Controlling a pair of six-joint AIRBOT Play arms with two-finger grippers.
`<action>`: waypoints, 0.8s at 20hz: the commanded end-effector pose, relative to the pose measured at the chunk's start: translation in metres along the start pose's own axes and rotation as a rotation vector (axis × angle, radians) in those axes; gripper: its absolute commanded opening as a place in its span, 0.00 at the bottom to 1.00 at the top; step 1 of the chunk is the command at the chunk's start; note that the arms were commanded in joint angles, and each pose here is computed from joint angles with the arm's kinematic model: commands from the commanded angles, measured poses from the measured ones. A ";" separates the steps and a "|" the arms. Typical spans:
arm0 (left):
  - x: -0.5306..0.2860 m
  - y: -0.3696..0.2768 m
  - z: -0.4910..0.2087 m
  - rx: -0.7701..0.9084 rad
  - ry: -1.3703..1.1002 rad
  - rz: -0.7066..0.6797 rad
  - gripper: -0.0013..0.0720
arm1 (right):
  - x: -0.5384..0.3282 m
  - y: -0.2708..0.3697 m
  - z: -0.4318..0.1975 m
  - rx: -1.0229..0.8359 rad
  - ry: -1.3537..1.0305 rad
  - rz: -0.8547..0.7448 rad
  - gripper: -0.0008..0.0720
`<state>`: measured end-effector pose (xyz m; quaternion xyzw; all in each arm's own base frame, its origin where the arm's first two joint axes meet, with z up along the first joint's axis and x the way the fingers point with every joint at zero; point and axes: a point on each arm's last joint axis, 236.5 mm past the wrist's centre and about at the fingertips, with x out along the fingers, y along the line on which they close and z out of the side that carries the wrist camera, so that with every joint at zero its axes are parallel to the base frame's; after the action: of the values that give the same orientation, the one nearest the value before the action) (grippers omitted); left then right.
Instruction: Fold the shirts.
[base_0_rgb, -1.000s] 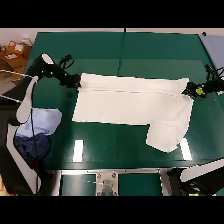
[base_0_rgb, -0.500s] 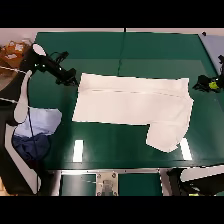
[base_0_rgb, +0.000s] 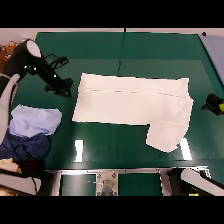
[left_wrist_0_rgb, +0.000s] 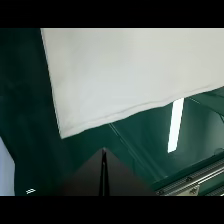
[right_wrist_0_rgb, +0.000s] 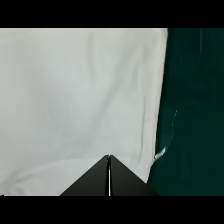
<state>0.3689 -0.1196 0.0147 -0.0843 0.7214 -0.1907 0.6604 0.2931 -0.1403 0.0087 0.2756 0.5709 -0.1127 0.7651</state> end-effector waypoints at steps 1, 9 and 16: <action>0.018 0.008 -0.054 -0.017 -0.107 0.049 0.05 | 0.014 -0.020 -0.066 0.111 0.009 -0.049 0.04; 0.101 0.012 -0.104 -0.329 -0.268 -0.111 0.99 | 0.048 -0.026 -0.132 0.178 0.144 -0.055 0.37; 0.122 0.022 -0.065 -0.601 -0.472 -0.250 0.99 | 0.050 -0.023 -0.120 0.206 0.097 -0.043 0.49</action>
<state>0.2720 -0.1402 -0.0911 -0.3444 0.6030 -0.0656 0.7166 0.1951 -0.0858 -0.0685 0.3404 0.6085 -0.1718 0.6959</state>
